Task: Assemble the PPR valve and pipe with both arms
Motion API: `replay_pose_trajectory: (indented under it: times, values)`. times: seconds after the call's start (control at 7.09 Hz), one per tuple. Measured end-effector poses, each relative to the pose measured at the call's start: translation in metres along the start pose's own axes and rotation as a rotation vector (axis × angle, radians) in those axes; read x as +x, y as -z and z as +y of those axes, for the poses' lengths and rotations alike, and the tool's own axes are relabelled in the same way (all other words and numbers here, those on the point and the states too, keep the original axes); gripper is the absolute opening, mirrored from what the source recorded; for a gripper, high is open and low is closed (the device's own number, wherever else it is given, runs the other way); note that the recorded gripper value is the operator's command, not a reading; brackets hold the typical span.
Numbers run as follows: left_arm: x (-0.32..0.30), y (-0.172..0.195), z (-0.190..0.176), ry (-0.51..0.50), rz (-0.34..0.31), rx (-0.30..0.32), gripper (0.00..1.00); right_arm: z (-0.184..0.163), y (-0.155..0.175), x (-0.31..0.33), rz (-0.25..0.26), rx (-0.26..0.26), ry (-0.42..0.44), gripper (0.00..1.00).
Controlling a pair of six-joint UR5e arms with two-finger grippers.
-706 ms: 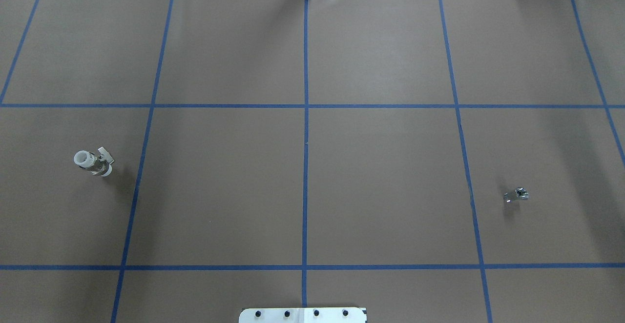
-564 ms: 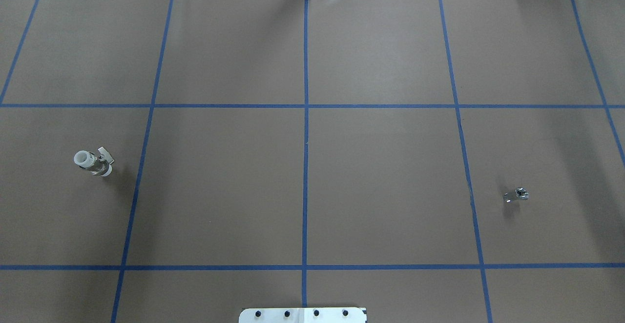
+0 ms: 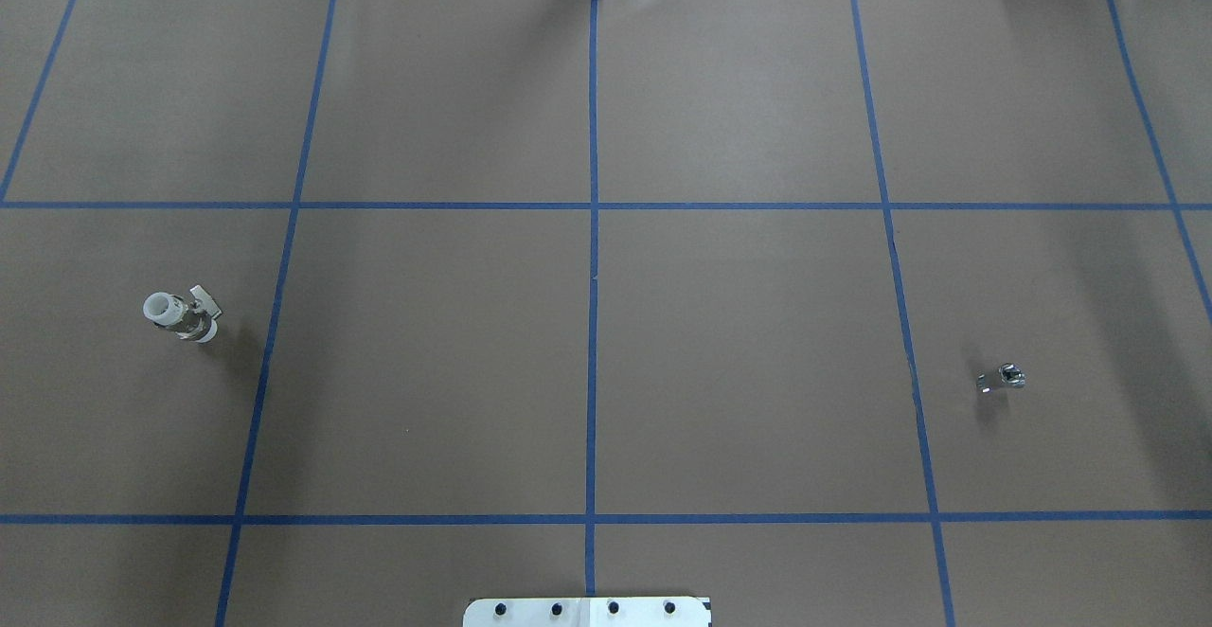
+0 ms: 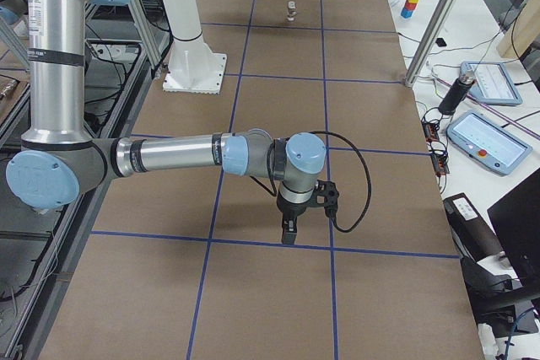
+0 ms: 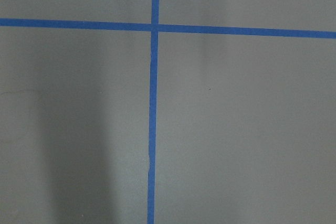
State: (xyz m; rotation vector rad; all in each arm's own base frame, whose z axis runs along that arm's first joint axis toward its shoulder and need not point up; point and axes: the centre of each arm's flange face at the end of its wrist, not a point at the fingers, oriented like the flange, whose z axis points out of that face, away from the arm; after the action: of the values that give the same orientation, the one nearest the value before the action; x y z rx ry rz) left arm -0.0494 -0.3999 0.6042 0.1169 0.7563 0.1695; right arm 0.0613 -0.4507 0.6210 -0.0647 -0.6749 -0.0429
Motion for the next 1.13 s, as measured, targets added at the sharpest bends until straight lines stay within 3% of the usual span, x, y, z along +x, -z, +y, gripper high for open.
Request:
replay_pose_trajectory:
  times: [0.42, 0.85, 1.13]
  values:
    - [0.015, 0.018, -0.035, -0.051, -0.004, 0.059, 1.0, 0.0, 0.0, 0.0, -0.002, 0.0, -0.001, 1.0]
    - [0.037, 0.037, -0.066, -0.179, -0.012, 0.176, 1.0, 0.001, 0.0, 0.0, -0.002, -0.001, -0.001, 1.0]
    - [0.069, 0.036, -0.096, -0.219, 0.008, 0.205, 1.0, 0.001, -0.001, 0.001, -0.002, -0.002, -0.001, 1.0]
